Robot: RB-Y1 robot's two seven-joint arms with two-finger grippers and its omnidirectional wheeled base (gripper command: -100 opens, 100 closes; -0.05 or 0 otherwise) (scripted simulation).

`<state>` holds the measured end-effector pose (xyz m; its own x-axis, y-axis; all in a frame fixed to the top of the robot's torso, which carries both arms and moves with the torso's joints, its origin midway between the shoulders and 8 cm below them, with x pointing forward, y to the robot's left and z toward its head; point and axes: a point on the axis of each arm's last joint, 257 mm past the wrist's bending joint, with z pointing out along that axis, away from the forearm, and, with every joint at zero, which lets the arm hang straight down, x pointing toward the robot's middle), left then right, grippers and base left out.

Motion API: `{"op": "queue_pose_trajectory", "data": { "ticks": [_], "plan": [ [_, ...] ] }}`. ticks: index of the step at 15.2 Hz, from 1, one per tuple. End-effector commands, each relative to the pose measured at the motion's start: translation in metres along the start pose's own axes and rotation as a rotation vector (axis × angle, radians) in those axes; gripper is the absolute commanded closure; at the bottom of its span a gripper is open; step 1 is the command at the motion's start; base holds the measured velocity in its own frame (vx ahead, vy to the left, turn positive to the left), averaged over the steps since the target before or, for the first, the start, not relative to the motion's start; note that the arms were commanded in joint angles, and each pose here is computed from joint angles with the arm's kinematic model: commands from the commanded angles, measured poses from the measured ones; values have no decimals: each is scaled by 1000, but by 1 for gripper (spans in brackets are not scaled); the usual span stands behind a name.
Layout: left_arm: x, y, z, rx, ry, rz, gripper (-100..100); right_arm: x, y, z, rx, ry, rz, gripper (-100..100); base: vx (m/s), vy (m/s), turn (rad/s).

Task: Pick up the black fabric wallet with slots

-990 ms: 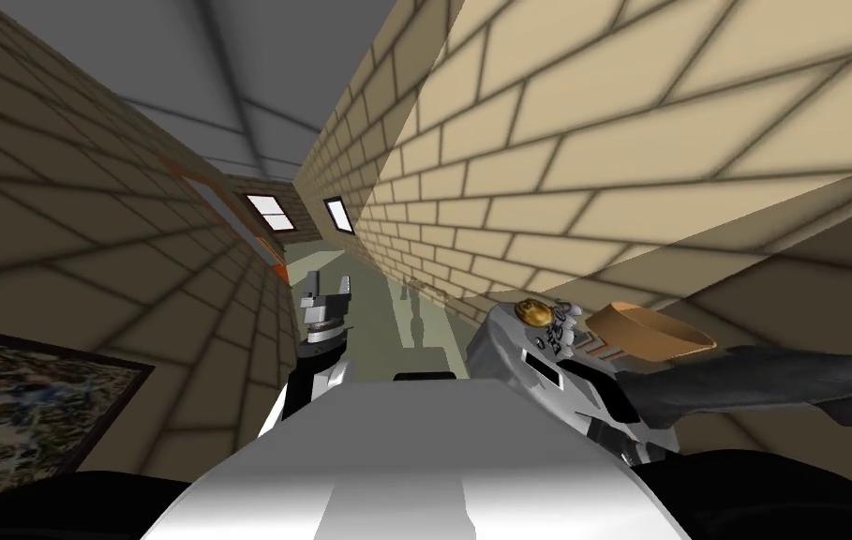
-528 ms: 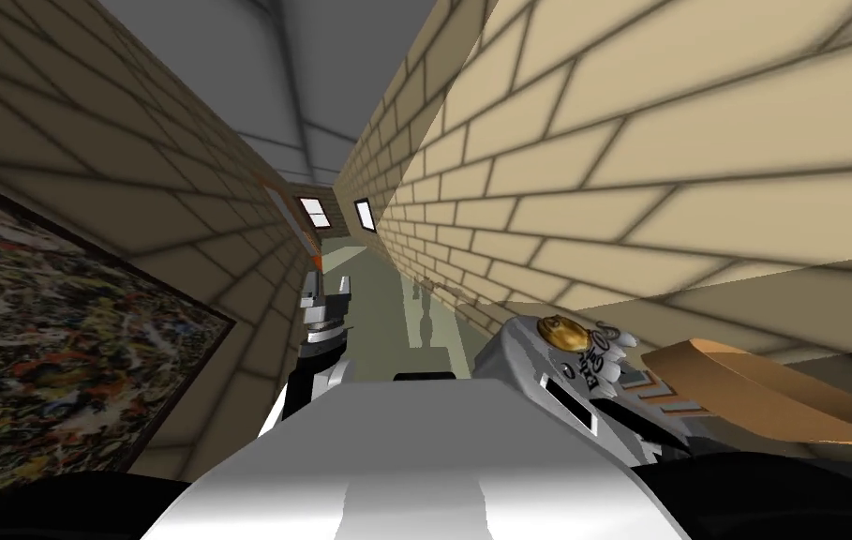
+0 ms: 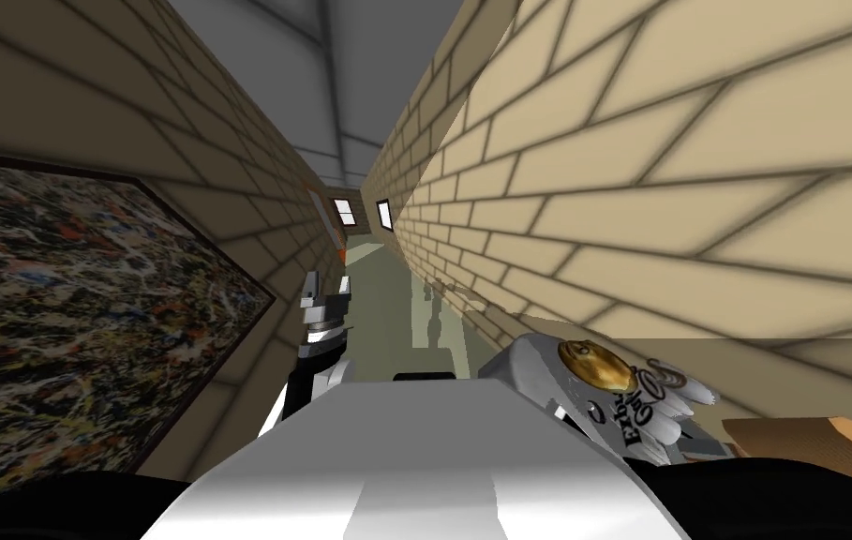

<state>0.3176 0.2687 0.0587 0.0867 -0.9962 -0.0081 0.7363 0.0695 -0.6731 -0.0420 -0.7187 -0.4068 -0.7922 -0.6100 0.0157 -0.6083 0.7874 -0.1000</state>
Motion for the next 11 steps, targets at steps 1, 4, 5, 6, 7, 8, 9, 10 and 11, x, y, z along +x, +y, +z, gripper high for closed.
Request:
{"op": "queue_pose_trajectory", "data": {
  "ticks": [1,4,5,6,7,8,9,10,11],
  "plan": [
    [0,0,0,0,0,0,0,1,12,4,-22,3,-15,-100,13,-128,78],
    [0,0,0,0,0,0,0,1,11,3,-22,1,-15,-100,6,-49,-4],
    [0,0,0,0,0,0,0,10,35,13,-35,-7,23,-100,-24,-17,344],
    [0,0,0,0,0,0,0,11,34,12,-32,-8,26,-100,-47,-30,328],
    [0,0,0,0,0,0,0,18,55,19,-47,-12,52,-100,-64,-31,351],
    [0,0,0,0,0,0,0,23,61,19,-47,-11,67,-100,-66,-31,382],
    [0,0,0,0,0,0,0,21,58,19,-40,-15,71,-100,-45,-21,213],
    [0,0,0,0,0,0,0,35,81,21,-55,-6,101,-100,-48,-11,357],
    [0,0,0,0,0,0,0,34,84,23,-50,-17,117,-100,-50,-18,345]
  ]
}}
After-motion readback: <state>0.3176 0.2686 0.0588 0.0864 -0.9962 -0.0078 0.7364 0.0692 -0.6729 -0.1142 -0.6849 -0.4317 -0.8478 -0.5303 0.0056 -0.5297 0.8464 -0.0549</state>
